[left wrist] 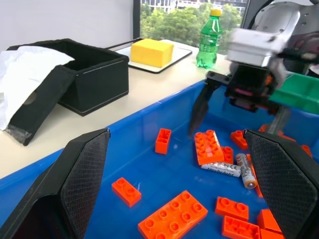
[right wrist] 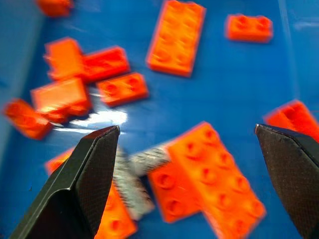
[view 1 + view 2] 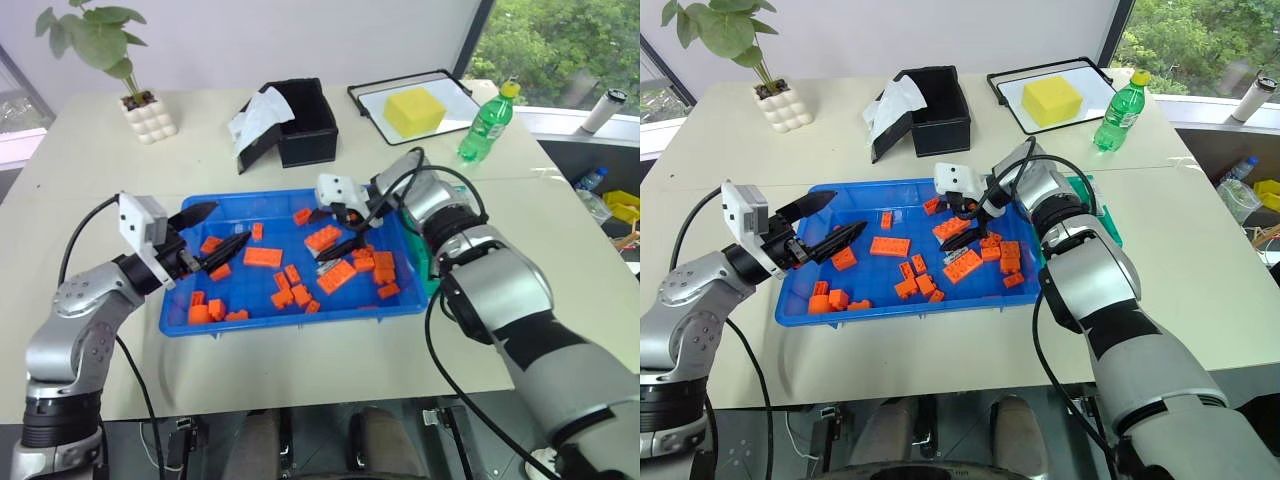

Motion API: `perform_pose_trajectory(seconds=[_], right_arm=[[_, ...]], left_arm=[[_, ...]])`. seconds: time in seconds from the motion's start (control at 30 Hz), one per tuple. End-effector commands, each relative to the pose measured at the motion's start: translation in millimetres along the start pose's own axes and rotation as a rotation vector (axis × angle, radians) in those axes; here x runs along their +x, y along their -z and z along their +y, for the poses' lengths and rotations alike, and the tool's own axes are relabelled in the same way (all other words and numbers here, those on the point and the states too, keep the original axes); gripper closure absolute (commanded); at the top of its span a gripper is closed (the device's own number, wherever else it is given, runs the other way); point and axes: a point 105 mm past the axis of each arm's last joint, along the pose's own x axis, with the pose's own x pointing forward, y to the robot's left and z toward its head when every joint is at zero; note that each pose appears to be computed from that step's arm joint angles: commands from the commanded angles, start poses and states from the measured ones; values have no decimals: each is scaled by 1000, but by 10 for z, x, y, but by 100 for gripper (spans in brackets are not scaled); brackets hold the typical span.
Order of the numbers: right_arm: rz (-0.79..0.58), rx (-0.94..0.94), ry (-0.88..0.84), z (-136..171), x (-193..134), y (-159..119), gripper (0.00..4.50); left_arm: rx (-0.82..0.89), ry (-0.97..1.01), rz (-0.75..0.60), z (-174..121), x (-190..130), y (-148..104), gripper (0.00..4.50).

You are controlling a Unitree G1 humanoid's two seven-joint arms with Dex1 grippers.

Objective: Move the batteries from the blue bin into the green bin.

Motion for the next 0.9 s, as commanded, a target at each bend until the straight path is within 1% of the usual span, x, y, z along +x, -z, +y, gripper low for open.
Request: perform_pose_trajectory(seconds=[0.03,0.23,0.27,0.37,0.43,0.47,0.5,0.53,0.6,0.9], right_arm=[[50,-52,80,-120,-8,-65,4],[69,-46,69,-94,20,-12,4],[65,-41,73,-95,24,-10,27],[59,-35,64,-83,31,-8,116],[56,-35,58,-77,32,-12,210],[54,-34,54,-74,30,-18,272],[53,-34,52,-73,29,-22,309],[50,-33,50,-73,26,-29,361],[41,-28,51,-77,19,-44,433],[-15,-63,92,-178,-124,-226,433]], left_arm=[[36,-11,-58,-14,-28,-163,0],[38,-27,-62,-9,-36,-165,0],[39,-29,-62,-5,-36,-165,0],[41,-34,-64,5,-34,-168,0],[42,-36,-65,8,-31,-169,0],[43,-38,-65,11,-28,-168,0],[43,-39,-66,13,-27,-167,0],[43,-41,-67,16,-25,-165,0],[44,-44,-68,20,-24,-163,0],[42,-51,-72,32,-26,-150,0]])
